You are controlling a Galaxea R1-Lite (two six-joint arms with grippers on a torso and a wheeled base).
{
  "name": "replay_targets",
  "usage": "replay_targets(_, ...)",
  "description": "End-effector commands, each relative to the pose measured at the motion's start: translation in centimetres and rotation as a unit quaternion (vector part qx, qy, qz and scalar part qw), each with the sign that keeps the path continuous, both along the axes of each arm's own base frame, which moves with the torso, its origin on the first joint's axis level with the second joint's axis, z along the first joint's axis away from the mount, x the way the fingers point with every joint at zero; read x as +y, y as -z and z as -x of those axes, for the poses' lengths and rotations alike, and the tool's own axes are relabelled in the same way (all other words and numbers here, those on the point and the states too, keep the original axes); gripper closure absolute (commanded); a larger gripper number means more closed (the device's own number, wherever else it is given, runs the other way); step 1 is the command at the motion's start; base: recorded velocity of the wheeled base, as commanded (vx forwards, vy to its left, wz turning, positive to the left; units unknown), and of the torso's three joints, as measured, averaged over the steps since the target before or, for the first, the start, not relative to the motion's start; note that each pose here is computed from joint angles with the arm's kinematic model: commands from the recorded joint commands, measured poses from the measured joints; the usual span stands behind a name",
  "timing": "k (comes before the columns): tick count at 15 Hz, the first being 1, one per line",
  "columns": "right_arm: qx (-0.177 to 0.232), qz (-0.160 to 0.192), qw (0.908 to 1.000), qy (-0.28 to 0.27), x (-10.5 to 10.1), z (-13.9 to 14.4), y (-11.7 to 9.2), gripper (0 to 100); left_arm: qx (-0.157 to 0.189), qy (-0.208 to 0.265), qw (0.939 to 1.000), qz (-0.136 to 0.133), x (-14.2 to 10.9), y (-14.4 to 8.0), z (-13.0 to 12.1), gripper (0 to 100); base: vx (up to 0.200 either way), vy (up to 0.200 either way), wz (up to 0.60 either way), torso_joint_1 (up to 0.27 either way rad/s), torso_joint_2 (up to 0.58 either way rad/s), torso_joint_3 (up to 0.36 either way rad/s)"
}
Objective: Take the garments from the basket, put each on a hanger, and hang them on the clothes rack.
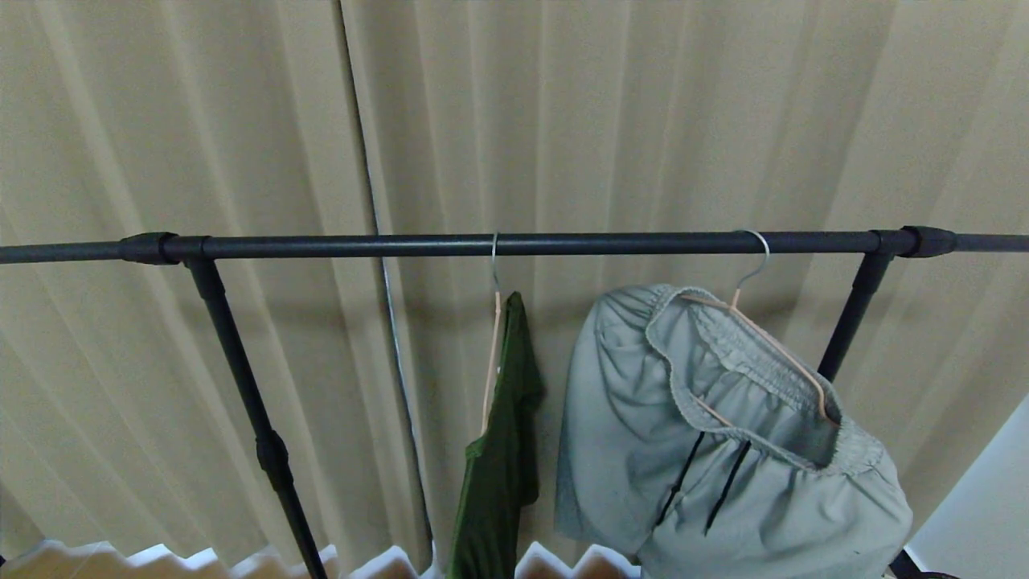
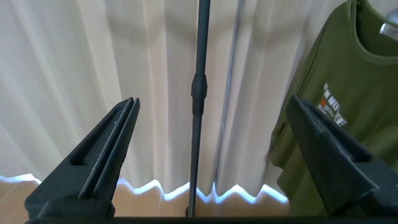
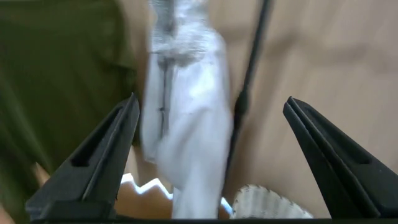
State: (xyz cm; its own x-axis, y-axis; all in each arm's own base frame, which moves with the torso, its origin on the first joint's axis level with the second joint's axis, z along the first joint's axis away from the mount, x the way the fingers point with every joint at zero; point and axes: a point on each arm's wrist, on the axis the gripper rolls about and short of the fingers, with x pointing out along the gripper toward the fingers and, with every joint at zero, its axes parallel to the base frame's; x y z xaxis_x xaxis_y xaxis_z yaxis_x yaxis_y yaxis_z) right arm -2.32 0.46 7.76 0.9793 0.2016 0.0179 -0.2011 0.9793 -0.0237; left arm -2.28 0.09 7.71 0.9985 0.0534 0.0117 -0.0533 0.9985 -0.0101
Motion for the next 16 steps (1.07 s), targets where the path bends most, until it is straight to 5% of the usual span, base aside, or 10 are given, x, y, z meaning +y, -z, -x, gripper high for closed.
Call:
replay_targets(1, -0.002, 0.001, 1.0, -0.001, 0.0, 0.01, -0.01, 0, 0.0, 0.0, 1.0, 0.001, 0.0, 0.04, -0.01, 0, 0.0, 0.0, 0.0, 0.0, 0.0, 0.0)
replay_targets(5, -0.001, 0.038, 0.9993, -0.001, 0.0, 0.01, 0.16, 0, 0.0, 0.0, 1.0, 0.001, -0.01, 0.04, -0.01, 0, 0.0, 0.0, 0.0, 0.0, 0.0, 0.0)
replay_targets(16, 0.001, 0.027, 0.9996, 0.006, -0.03, 0.01, 0.16, 0, 0.0, 0.001, 1.0, 0.001, 0.0, 0.04, -0.01, 0, 0.0, 0.0, 0.0, 0.0, 0.0, 0.0)
